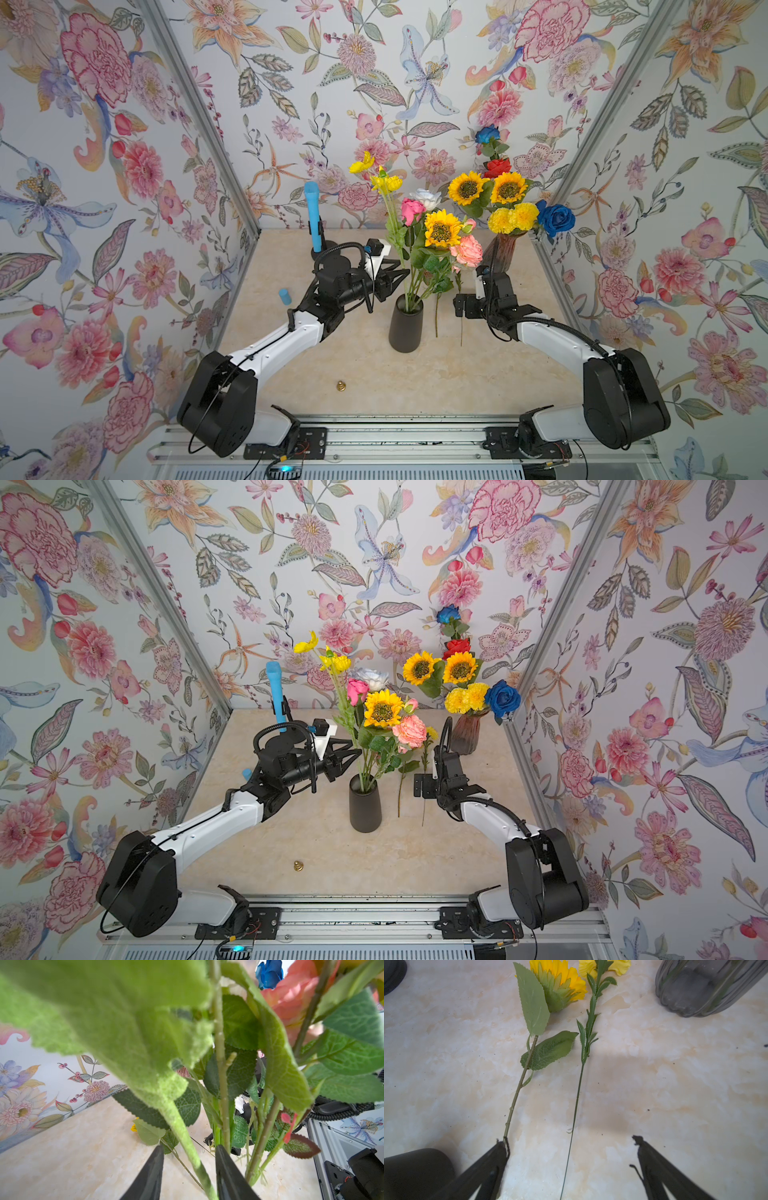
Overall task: Pick out yellow flowers from the vase
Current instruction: Pick up the flower from the vase.
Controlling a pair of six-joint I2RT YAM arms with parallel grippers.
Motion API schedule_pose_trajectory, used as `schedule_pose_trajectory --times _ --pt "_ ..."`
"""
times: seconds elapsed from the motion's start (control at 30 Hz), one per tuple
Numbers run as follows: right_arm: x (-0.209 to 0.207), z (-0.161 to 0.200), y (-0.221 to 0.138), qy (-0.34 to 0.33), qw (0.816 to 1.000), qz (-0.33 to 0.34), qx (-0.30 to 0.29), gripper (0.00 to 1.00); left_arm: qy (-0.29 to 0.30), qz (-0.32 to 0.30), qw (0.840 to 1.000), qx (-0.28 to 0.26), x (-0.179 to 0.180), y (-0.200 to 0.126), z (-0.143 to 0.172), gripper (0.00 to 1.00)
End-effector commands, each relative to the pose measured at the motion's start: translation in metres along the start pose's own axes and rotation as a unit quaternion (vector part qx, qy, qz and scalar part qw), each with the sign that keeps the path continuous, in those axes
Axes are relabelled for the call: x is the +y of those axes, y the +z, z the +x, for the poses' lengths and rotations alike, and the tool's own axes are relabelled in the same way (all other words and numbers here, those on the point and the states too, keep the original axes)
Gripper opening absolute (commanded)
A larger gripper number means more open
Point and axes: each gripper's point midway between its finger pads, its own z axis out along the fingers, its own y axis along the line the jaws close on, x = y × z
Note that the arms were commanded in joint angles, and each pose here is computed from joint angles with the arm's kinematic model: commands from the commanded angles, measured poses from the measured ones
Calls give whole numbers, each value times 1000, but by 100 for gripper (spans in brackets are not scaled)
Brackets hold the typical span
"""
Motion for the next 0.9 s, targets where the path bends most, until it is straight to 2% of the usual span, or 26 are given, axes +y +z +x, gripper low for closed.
schedule_pose_trajectory --times 0.0,0.33,0.87 --pt "-1 3 2 11 1000 -4 1 100 11 3 1000 -6 -3 4 -10 36" --pt "0 2 2 13 1000 -7 0 100 17 -11 1000 0 -3 -4 -11 7" --pt "2 0 0 14 1000 -11 -4 100 20 -13 1000 -13 -12 -14 -25 0"
